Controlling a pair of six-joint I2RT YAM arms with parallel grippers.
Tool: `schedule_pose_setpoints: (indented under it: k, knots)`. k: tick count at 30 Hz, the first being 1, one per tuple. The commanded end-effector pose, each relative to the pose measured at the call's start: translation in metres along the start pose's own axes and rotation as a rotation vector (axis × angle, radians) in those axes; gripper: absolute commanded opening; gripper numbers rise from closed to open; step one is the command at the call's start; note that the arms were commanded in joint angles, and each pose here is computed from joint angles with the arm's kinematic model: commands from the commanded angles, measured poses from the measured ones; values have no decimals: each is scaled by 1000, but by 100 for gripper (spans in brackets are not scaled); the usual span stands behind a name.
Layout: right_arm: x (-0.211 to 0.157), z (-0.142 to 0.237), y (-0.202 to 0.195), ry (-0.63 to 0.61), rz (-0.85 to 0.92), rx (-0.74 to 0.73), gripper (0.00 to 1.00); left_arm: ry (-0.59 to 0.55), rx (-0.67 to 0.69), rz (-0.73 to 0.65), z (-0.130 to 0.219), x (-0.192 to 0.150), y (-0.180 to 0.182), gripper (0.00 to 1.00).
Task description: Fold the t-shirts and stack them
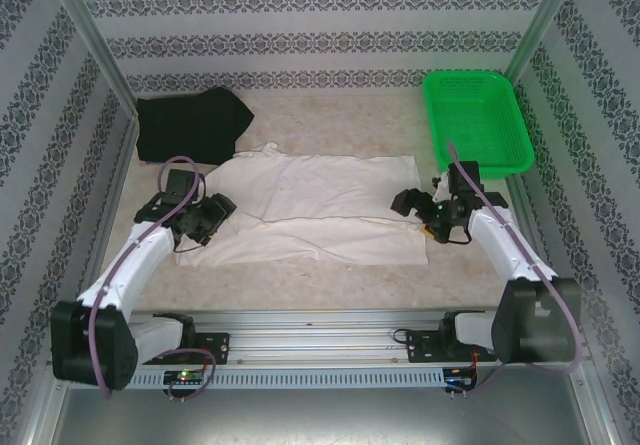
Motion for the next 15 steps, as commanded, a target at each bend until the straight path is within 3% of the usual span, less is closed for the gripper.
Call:
schedule_pose_setpoints:
  k: [1, 9, 15]
  knots:
    - [11, -24, -5, 9, -45, 8, 98, 5, -81, 31, -17, 7, -17, 68]
    - [55, -71, -9, -24, -113, -19, 98, -9, -74, 30, -33, 18, -23, 68]
    - [88, -78, -6, -62, -152, -16, 98, -8, -48, 17, -37, 20, -21, 68]
Point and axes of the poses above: each hand's point on the last joint's axis, 136 mm out from that joint toward the fingers, its own z axis back along the fingers, its own y axis along the line the jaws close on, x = y × z, the point moved 8 cm from there along z, back along the fingers, and after that the axes turned 7 degrees about -z, right-handed, at the moved point
